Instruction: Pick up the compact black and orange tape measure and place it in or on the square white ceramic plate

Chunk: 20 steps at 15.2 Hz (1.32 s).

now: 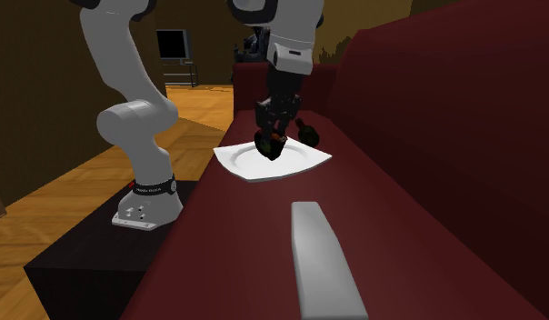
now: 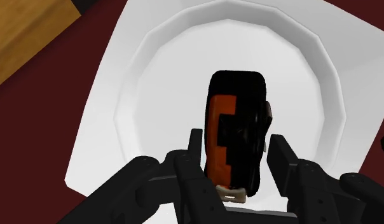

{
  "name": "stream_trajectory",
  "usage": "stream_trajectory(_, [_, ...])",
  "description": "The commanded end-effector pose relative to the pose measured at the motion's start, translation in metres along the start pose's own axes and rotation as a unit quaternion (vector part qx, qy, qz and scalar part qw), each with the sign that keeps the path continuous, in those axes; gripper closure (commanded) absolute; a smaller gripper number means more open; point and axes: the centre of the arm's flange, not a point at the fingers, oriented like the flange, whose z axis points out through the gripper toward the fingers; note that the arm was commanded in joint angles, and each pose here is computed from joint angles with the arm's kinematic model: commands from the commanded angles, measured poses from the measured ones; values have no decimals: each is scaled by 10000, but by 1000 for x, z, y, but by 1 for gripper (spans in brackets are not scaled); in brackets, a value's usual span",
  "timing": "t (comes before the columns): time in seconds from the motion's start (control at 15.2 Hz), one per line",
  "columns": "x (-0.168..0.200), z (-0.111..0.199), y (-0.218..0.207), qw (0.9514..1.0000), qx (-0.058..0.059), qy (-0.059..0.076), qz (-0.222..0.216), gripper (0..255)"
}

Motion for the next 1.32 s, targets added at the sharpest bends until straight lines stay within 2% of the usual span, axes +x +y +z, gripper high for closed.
stream_trajectory(0.0, [2, 8, 3, 10000, -31, -53, 23, 255])
stream_trajectory(0.33, [2, 8, 3, 10000, -31, -53, 23, 255])
stream_trajectory(0.4, [3, 8, 4, 10000, -31, -53, 24, 0])
stream_trajectory(0.73, [2, 8, 3, 10000, -31, -53, 24, 0])
stream_trajectory(0.99, [3, -42, 3, 10000, -31, -53, 24, 0])
stream_trajectory(1.25, [3, -42, 3, 10000, -31, -53, 24, 0])
